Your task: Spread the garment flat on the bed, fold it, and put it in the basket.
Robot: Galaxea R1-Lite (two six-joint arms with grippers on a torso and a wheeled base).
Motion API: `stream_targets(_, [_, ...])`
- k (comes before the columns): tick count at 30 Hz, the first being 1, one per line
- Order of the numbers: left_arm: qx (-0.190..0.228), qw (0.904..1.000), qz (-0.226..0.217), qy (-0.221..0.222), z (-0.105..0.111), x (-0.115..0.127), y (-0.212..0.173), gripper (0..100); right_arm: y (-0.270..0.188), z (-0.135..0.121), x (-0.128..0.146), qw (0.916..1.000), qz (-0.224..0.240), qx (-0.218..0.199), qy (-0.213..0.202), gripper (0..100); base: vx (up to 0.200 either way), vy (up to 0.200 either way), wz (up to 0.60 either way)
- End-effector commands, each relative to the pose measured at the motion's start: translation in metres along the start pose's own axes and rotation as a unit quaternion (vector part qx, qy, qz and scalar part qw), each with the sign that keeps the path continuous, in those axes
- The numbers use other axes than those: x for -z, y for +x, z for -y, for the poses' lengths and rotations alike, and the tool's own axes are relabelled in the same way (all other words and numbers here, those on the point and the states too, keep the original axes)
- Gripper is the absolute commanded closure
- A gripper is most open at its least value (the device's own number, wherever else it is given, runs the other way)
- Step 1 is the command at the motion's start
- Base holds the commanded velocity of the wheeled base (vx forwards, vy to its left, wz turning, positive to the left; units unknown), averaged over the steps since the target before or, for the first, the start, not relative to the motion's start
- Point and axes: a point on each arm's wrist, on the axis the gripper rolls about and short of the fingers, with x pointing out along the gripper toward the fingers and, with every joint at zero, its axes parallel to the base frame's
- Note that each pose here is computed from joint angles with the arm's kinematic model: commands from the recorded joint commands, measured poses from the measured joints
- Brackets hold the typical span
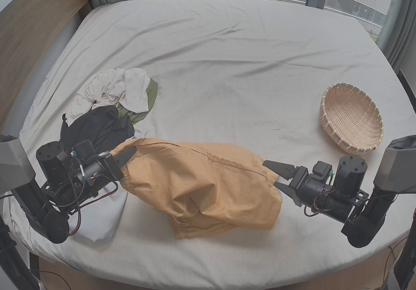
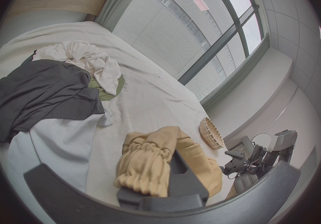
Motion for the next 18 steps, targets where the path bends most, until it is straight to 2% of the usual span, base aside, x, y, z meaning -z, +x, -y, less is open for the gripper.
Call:
stream_targets(1, [-0.001, 1.0000, -0.002, -0.001, -0.001, 0.001, 0.000, 100, -0.004, -0.015, -0.017, 0.9991, 0.029, -0.029, -0.006, 0, 0.000, 0.000, 0.00])
stream_targets(5, [-0.003, 1.0000, -0.001, -0.001, -0.002, 0.001, 0.000, 100, -0.007, -0.012, -0.016, 0.9995, 0.027, -0.018, -0.001, 0, 0.000, 0.000, 0.00])
stream_targets(8, [-0.005, 1.0000, 0.001, -0.001, -0.002, 0.000, 0.000, 100, -0.010, 0.005, -0.009, 0.9996, 0.007, 0.026, 0.010, 0, 0.000, 0.000, 0.00])
stream_targets(13, [-0.021, 0.9997, 0.008, -0.002, -0.008, -0.001, 0.000, 100, -0.015, 0.027, 0.008, 0.9965, -0.025, 0.076, 0.025, 0, 0.000, 0.000, 0.00])
stream_targets(18, [-0.023, 0.9997, 0.006, -0.002, -0.008, 0.000, -0.001, 100, -0.012, 0.035, 0.015, 0.9953, -0.034, 0.086, 0.028, 0, 0.000, 0.000, 0.00])
